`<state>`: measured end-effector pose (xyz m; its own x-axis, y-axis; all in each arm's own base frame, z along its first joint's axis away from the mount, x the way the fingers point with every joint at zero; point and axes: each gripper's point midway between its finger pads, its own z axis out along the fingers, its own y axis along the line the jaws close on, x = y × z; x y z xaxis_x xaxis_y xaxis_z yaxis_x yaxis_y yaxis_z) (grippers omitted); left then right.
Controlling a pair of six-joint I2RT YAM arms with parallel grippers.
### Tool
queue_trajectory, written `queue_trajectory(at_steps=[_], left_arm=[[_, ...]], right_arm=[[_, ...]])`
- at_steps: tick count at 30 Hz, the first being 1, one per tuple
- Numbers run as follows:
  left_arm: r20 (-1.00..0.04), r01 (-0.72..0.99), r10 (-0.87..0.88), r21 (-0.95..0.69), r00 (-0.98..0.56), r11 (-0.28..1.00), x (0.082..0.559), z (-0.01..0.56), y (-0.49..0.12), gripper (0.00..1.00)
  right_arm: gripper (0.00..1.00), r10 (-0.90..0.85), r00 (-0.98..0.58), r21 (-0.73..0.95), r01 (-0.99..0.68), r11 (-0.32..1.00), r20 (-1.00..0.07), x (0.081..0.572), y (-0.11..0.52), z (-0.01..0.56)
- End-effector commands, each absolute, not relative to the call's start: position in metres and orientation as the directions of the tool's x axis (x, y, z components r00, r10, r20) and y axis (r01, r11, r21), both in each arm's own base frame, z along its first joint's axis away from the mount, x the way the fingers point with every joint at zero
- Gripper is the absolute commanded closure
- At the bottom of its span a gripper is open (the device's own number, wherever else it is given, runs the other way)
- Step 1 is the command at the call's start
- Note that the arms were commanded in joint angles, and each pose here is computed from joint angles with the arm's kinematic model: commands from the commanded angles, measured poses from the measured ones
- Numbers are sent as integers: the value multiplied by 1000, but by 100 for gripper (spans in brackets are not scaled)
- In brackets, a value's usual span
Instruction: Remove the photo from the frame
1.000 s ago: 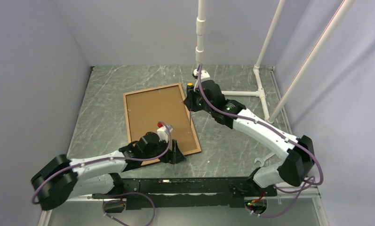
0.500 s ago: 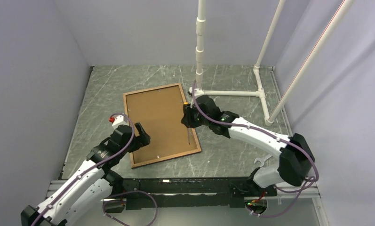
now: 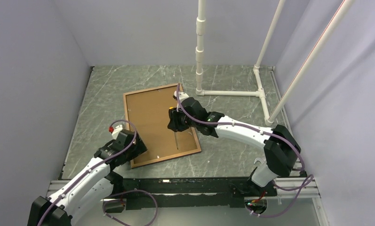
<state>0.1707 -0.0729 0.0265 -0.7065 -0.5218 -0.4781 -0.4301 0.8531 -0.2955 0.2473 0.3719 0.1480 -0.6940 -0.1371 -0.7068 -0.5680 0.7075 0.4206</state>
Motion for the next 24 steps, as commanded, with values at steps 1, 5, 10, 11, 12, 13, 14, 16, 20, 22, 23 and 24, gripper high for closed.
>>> queue_trajectory(at_steps=[1,5,10,11,12,13,14,16,20,22,23,24], left_arm=[[-370,-300,-545,-544,-753,784,175,36,-126,1],[-268,-242,-603,-738,-751,630,171,51,-158,6],[-383,-251,-628,-682,-677,687,173,62,-130,5],[-420,-257,-632,-662,-651,704,176,72,-122,3],[-450,-280,-634,-630,-629,725,178,75,-112,1],[-472,-291,-630,-607,-617,739,181,81,-105,1],[-488,-294,-617,-584,-617,756,184,86,-101,3],[-480,-341,-594,-514,-646,787,189,89,-90,6],[-456,-359,-599,-510,-658,782,214,104,-78,8],[-440,-369,-628,-540,-642,756,229,108,-68,11],[-421,-389,-648,-550,-635,739,234,108,-62,13],[-403,-400,-670,-572,-624,717,242,109,-55,16]], right_arm=[[100,-50,-653,438,-561,703,-756,268,388,176],[100,-27,-648,423,-528,736,-761,279,388,175],[100,-11,-616,390,-512,766,-788,298,394,180],[100,-3,-615,396,-511,763,-789,300,398,181],[100,9,-612,404,-511,758,-791,304,402,183],[100,21,-611,416,-512,752,-791,306,408,184],[100,31,-616,429,-511,745,-787,308,416,182],[100,53,-627,455,-501,736,-777,311,428,180],[100,123,-622,496,-473,728,-774,321,447,181],[100,156,-623,516,-451,728,-766,325,453,179],[100,171,-623,524,-442,728,-763,328,457,178],[100,185,-624,529,-427,733,-759,331,459,174]])
